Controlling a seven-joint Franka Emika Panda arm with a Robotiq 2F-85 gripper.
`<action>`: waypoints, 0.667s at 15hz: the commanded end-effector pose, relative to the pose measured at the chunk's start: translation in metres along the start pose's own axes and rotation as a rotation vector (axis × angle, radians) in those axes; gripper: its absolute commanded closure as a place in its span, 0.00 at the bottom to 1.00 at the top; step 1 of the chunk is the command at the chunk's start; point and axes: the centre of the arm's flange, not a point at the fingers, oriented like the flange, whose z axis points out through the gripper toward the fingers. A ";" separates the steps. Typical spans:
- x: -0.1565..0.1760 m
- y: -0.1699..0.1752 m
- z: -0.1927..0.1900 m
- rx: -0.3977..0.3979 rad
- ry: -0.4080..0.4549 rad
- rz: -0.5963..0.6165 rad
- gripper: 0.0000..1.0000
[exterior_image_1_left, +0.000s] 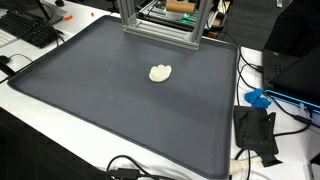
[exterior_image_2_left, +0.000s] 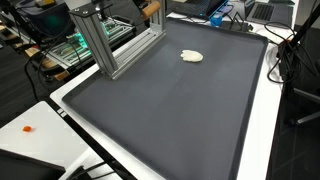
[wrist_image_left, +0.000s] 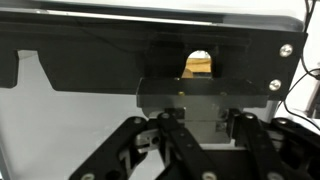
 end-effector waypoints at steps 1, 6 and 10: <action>-0.020 -0.005 0.003 0.015 -0.014 -0.011 0.78; -0.026 -0.008 0.011 0.003 -0.027 -0.010 0.78; -0.028 -0.008 0.017 0.005 -0.032 0.018 0.78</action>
